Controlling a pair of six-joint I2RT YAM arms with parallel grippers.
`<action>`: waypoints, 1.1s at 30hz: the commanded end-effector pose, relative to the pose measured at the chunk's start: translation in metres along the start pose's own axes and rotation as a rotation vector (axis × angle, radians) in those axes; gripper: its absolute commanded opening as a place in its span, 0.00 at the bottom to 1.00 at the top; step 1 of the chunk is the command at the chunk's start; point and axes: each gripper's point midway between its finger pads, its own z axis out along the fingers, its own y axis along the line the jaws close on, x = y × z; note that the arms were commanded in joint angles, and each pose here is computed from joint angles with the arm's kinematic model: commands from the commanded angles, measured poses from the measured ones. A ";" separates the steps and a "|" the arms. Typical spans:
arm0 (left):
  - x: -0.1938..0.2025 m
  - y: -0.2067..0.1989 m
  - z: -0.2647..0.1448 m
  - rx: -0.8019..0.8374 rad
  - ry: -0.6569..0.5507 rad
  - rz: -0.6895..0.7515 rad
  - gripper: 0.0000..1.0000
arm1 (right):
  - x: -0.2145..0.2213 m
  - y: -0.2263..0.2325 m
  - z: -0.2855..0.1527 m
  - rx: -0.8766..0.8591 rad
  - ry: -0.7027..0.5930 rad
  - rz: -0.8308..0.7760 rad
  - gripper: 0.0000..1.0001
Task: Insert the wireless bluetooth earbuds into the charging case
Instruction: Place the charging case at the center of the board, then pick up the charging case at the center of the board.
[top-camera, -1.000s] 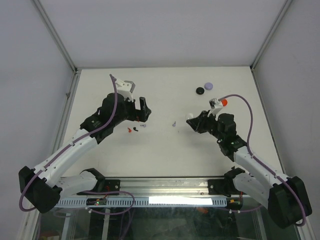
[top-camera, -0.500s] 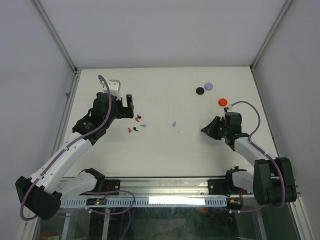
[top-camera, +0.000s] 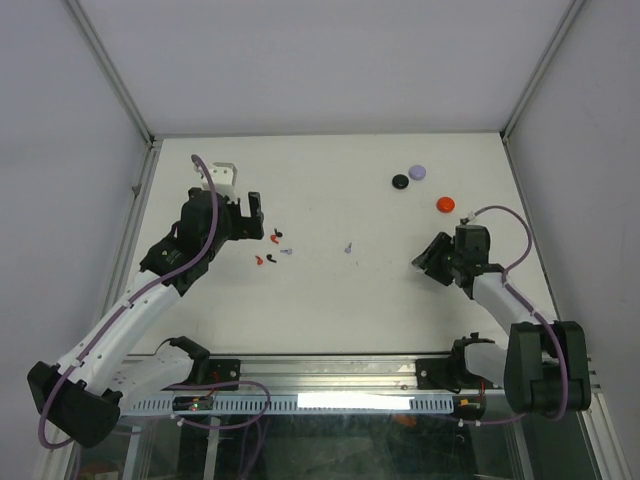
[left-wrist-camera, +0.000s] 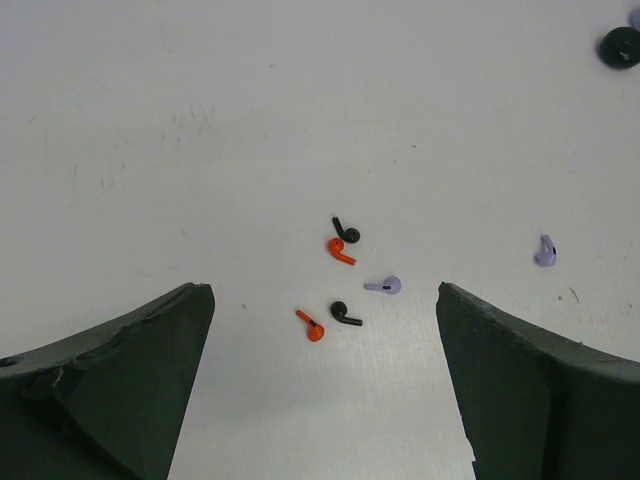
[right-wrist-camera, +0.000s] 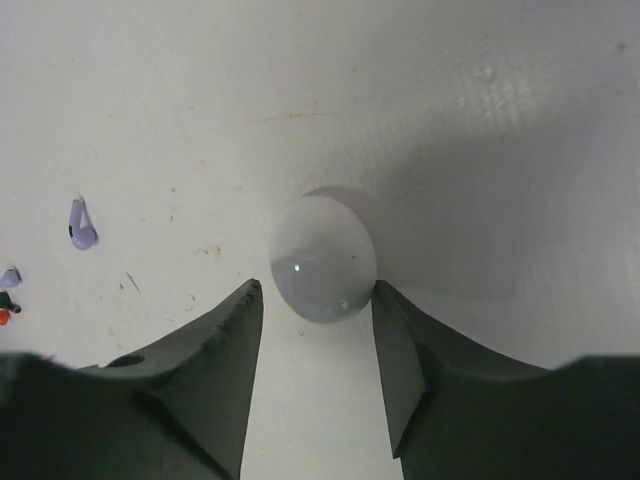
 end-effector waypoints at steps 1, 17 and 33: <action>-0.013 0.006 -0.006 -0.006 -0.051 0.005 0.99 | -0.047 0.009 -0.017 0.051 -0.157 -0.054 0.53; -0.015 0.006 -0.014 0.034 -0.066 -0.021 0.99 | -0.166 0.013 0.022 0.250 -0.309 -0.226 0.70; -0.009 0.004 -0.007 0.061 -0.040 -0.028 0.99 | -0.233 0.008 0.080 0.214 -0.226 -0.333 0.76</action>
